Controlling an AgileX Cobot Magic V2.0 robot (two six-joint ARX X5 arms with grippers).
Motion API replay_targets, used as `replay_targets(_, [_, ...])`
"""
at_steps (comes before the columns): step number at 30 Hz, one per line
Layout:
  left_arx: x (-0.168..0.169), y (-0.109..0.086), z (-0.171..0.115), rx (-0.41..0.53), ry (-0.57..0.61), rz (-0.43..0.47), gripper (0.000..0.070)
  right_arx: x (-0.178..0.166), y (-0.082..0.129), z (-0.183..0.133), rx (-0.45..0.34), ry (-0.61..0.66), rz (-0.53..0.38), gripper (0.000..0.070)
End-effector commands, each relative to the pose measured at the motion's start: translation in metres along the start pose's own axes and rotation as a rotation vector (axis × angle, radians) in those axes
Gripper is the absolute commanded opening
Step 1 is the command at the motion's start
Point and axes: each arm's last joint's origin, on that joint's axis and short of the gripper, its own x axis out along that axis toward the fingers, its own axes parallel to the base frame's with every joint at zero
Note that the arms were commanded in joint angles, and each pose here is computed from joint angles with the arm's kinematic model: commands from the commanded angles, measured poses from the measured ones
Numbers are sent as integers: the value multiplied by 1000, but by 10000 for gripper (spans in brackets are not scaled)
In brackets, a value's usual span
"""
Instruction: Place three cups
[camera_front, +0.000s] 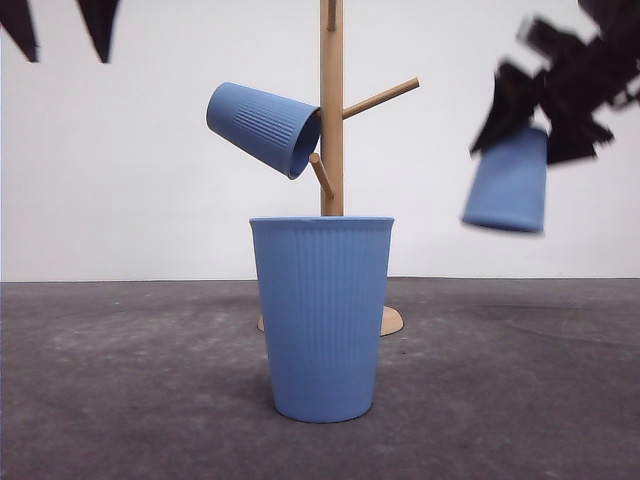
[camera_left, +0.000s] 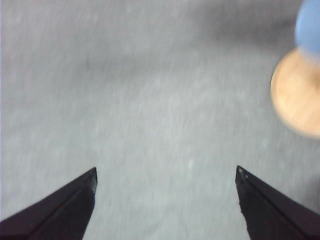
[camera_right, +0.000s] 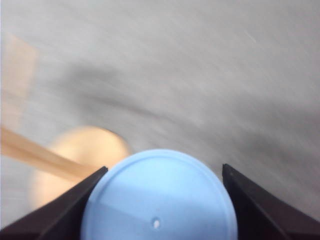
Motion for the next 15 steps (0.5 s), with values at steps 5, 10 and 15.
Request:
replay_targets(5, [29, 1, -32, -7, 123, 6, 512, -56, 36, 47, -87, -136, 79, 348])
replay_targets(10, [49, -3, -65, -10, 159, -34, 512, -99, 67, 56, -166, -217, 164, 348])
replay_targets(15, [59, -7, -98, -7, 189, -57, 512, -105, 81, 52, -180, -182, 340, 348])
